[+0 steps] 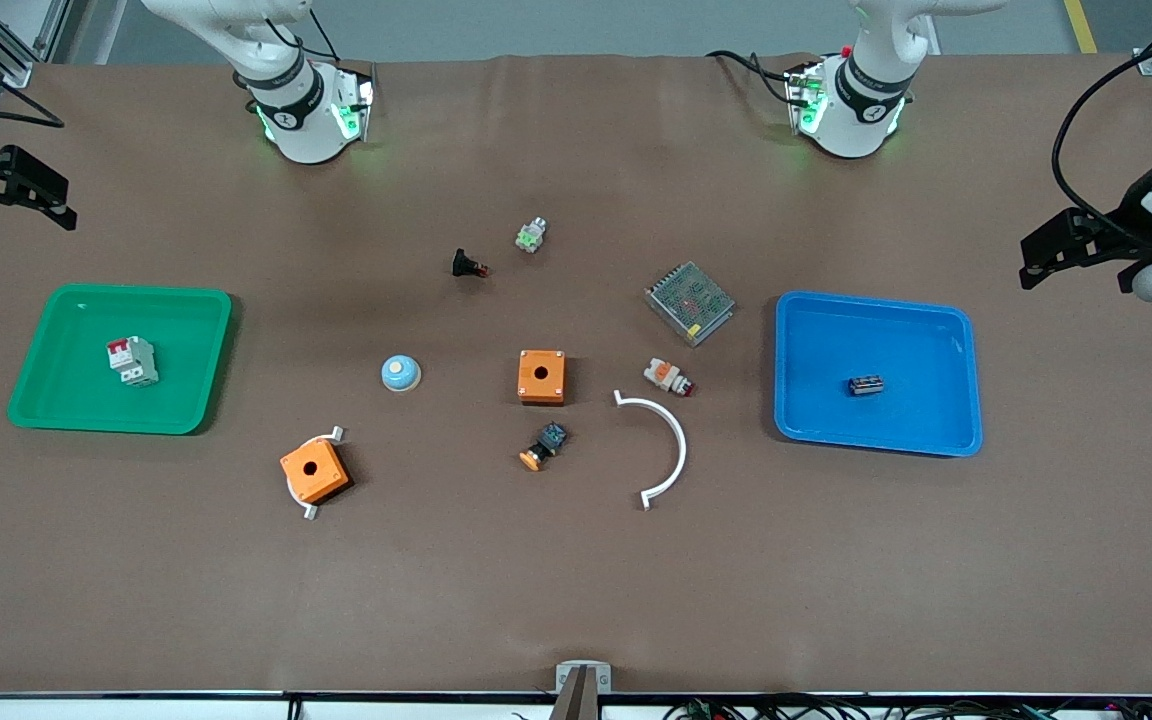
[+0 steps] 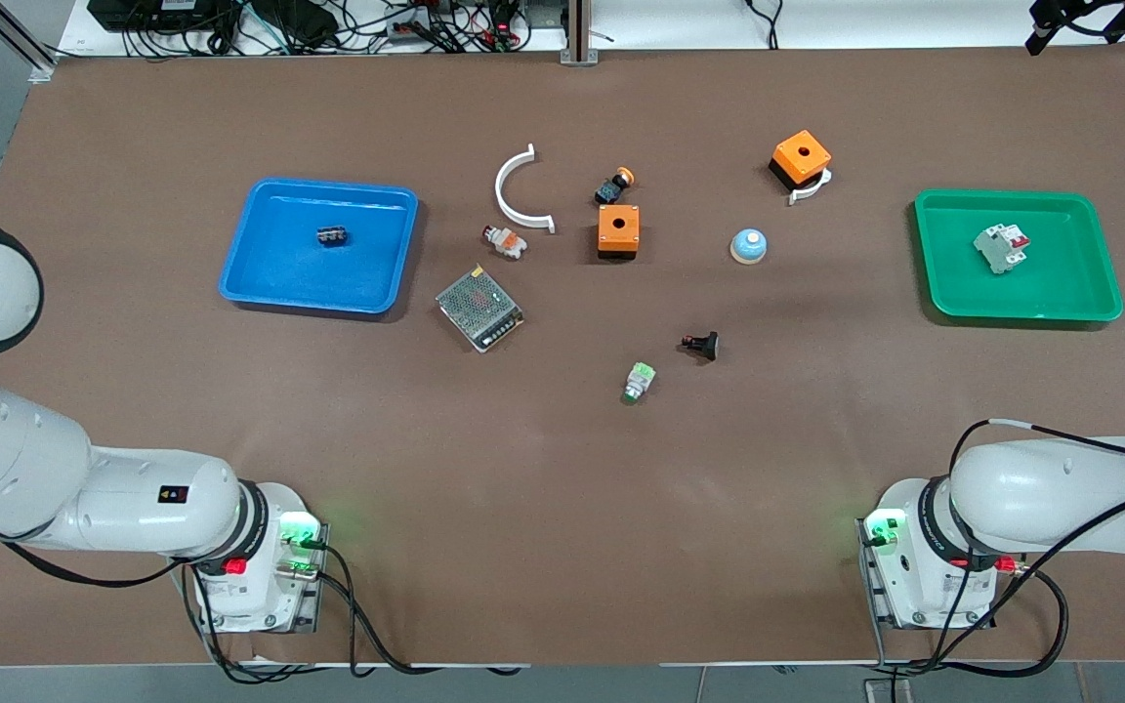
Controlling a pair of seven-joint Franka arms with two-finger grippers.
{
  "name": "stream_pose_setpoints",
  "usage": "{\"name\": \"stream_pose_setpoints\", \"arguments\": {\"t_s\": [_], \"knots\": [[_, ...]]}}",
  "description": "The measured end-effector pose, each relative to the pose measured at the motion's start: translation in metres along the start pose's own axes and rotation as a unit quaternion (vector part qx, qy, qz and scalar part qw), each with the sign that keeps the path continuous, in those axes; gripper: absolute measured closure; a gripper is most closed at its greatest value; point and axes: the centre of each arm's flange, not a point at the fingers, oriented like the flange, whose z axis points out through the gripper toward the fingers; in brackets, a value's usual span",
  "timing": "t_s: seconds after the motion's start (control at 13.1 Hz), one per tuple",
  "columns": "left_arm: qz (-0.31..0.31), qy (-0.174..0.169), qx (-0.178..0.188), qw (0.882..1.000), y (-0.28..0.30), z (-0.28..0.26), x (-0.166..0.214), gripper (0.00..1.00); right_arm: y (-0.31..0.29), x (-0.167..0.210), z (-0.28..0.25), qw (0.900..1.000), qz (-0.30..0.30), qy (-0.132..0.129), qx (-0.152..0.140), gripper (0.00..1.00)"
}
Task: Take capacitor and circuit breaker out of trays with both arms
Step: 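Reach the right gripper to the breaker while the left gripper reaches the capacitor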
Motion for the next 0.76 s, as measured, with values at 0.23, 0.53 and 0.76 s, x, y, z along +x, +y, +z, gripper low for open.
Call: {"name": "stream_pose_setpoints", "arguments": {"t_s": [0.23,0.53,0.76], "knots": [[-0.006,-0.003,-0.001,1.0,0.001,0.0,-0.001,0.0,-0.001,0.002,0.002,1.0,0.0,0.007,0.006,0.0],[-0.011,-0.045,-0.001,0.999,0.02,0.032,0.001,0.0,-0.001,0.007,0.003,1.0,-0.001,0.016,0.004,0.0],[-0.011,-0.112,-0.011,0.994,0.025,0.102,0.011,0.0,0.001,0.021,0.021,1.0,-0.002,0.012,0.003,0.0]]}}
